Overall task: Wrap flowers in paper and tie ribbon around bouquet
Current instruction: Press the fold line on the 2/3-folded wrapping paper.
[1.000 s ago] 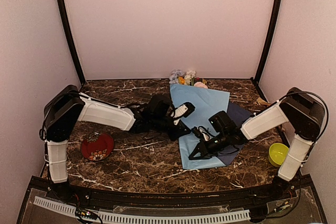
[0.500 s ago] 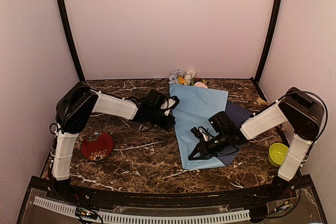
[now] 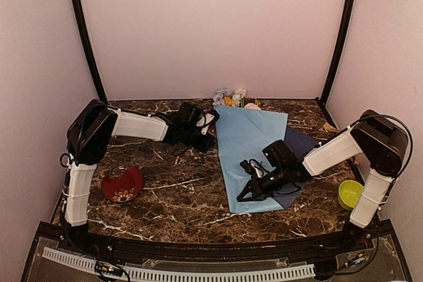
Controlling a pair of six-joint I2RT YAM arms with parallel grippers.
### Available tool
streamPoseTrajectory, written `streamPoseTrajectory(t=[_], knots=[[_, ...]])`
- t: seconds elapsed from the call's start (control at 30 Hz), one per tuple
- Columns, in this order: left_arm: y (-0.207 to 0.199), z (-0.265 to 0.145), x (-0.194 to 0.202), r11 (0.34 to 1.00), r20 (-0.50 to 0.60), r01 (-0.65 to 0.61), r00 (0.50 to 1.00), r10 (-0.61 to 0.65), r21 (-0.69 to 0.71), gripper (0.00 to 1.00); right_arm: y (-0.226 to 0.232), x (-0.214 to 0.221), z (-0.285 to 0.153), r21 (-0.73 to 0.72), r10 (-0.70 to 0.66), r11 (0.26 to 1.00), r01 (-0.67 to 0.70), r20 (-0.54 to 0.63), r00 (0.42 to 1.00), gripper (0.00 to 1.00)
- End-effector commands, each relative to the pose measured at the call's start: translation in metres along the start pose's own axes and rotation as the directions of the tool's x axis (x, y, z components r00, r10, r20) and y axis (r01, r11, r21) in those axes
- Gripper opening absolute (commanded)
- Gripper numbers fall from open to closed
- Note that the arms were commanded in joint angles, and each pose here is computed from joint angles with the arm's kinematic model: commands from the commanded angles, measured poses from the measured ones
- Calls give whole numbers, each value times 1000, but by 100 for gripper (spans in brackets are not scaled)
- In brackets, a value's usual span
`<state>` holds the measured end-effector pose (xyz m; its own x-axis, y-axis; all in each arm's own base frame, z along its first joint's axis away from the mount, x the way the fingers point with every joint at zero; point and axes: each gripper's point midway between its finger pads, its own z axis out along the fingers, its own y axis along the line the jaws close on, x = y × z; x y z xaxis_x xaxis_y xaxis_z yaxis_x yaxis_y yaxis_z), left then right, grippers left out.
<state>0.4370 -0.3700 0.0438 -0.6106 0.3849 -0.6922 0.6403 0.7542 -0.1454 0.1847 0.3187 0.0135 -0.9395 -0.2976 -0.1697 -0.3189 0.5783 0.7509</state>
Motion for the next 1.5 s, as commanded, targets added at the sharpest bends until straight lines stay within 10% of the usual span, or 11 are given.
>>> streamPoseTrajectory(t=[0.0,0.63,0.83,1.07,1.47], knots=[[-87,-20,-22,963,96,-140,988,120,232,0,-35,44,3,134,111,986,-96,-111,988,0],[18,71,-26,998,-22,28,999,-29,-62,0,-37,49,-1,153,120,983,-102,-114,986,0],[80,92,-17,957,-76,236,965,-251,-169,0,-35,47,-2,152,121,983,-104,-110,986,0],[113,93,-14,886,-60,439,890,-452,-152,0,-35,49,-1,150,128,982,-110,-119,985,0],[131,79,-68,894,77,444,895,-438,-69,0,-34,47,-1,167,123,981,-103,-111,986,0]])
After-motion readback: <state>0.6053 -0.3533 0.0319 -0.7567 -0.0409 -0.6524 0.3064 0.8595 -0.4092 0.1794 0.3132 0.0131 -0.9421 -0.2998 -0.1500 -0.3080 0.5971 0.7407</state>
